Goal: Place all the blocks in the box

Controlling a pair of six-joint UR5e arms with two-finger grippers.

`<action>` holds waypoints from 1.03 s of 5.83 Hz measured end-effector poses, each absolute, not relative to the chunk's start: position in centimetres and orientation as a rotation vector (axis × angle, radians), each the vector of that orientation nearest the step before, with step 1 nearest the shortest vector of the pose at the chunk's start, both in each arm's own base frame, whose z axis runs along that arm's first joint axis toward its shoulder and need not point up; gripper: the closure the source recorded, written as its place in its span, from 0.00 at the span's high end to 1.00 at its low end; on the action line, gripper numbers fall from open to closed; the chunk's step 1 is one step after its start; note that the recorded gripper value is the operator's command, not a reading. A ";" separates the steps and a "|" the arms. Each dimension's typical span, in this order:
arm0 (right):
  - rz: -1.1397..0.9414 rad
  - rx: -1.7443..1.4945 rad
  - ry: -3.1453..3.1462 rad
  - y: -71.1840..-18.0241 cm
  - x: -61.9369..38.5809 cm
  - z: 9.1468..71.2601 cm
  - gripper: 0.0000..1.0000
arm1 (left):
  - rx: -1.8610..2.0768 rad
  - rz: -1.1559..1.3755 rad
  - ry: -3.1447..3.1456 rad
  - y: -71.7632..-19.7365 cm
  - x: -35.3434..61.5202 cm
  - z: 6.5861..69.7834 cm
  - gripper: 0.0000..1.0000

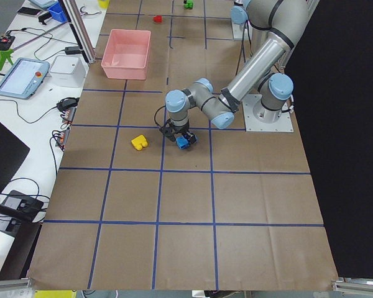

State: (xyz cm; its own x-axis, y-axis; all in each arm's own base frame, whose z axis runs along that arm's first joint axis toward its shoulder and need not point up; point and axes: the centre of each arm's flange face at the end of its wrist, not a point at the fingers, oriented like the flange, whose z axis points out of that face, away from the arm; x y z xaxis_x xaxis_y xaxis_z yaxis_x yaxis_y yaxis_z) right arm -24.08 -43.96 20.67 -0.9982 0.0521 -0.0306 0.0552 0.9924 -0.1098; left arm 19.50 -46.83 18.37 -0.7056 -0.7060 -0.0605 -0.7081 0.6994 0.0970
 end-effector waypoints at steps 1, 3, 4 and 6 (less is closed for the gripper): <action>-0.155 0.076 3.110 -43.7 -24.8 19.8 0.99 | -1.188 0.169 2.882 -46.6 19.3 17.4 0.98; -0.131 0.073 3.106 -43.3 -24.9 18.4 0.99 | -1.175 0.163 2.885 -46.4 19.2 16.9 0.81; -0.113 0.074 3.112 -43.1 -24.9 18.0 0.98 | -1.171 0.159 2.885 -46.4 19.3 16.9 0.65; -0.072 0.076 3.129 -42.8 -25.0 17.6 0.80 | -1.169 0.154 2.884 -46.4 19.3 17.0 0.32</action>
